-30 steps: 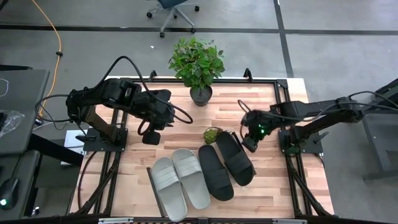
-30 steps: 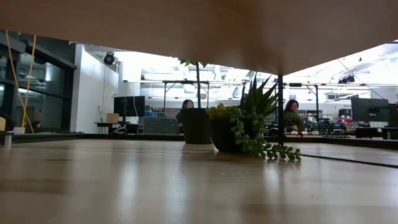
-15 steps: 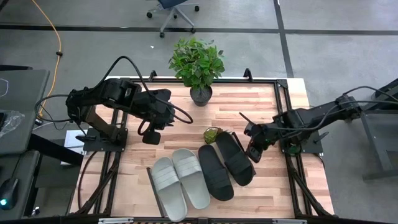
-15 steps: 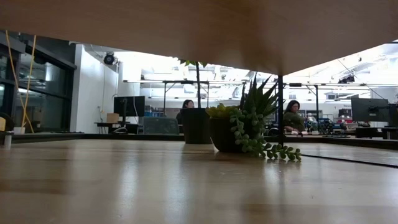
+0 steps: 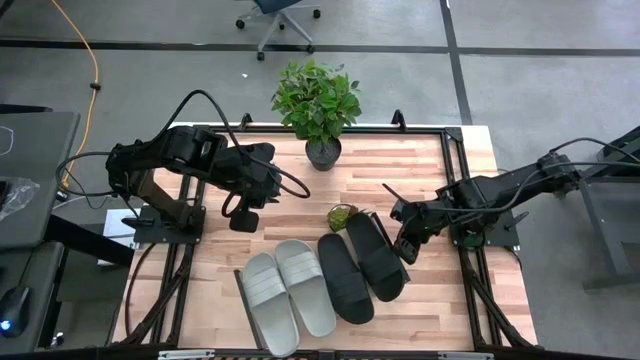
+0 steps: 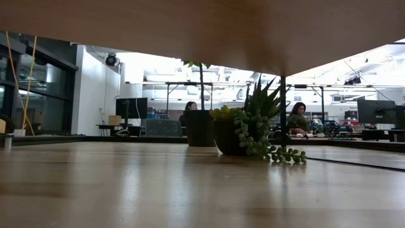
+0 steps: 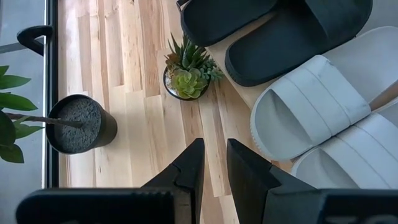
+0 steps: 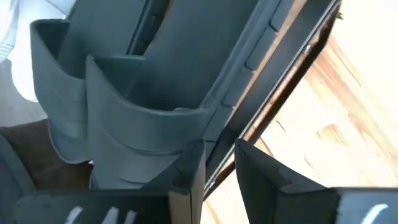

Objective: Pick and place slides into the shelf
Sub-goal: Put the black slipper on the shelf

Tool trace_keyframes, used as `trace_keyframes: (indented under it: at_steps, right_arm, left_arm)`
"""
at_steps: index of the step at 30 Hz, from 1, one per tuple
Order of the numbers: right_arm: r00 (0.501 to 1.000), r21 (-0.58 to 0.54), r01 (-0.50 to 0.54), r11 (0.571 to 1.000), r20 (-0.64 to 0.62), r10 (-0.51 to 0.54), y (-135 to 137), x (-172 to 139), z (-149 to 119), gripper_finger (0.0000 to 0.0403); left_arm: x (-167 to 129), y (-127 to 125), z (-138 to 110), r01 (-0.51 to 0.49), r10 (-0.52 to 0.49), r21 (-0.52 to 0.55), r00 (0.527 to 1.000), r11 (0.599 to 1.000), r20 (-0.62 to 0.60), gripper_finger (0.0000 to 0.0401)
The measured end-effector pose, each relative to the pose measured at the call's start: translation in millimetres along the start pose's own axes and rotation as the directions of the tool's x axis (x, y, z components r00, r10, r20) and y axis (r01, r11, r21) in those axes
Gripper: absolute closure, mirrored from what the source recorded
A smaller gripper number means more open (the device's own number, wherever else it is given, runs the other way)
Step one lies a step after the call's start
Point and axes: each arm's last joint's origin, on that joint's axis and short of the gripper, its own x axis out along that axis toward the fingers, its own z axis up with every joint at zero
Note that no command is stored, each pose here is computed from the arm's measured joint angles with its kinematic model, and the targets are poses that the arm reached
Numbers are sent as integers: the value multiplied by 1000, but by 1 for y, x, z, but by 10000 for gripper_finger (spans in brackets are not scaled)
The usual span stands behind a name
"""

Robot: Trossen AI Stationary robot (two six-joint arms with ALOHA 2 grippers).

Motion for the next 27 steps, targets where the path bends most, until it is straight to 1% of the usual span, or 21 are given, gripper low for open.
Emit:
trace_keyframes:
  at_steps: [5,11,14,17,21,24,27]
  right_arm:
    - [999,15,47,999,-9,-46,-4,0,-2,325]
    - [999,11,44,999,0,-44,-2,-2,-2,325]
    - [1000,-19,10,1000,30,-9,4,-7,0,325]
    - [997,-56,-59,997,54,62,12,-8,2,325]
    - [999,-50,-27,998,28,28,8,-7,0,325]
    - [999,-38,-18,999,49,20,8,-9,0,325]
    - [999,-25,10,1000,37,-9,5,-9,-2,325]
  left_arm:
    - [0,0,0,0,0,0,1000,1000,0,343]
    - [0,0,-1,1,-1,1,1000,1000,-7,343]
    - [0,0,-1,1,-1,1,1000,1000,-9,343]
    - [0,0,-1,1,-1,0,1000,1000,-10,343]
    - [0,0,-1,1,-1,1,1000,1000,-11,343]
    - [0,0,-1,1,-1,0,1000,1000,-11,343]
    - [0,0,-1,1,-1,1,1000,1000,-11,343]
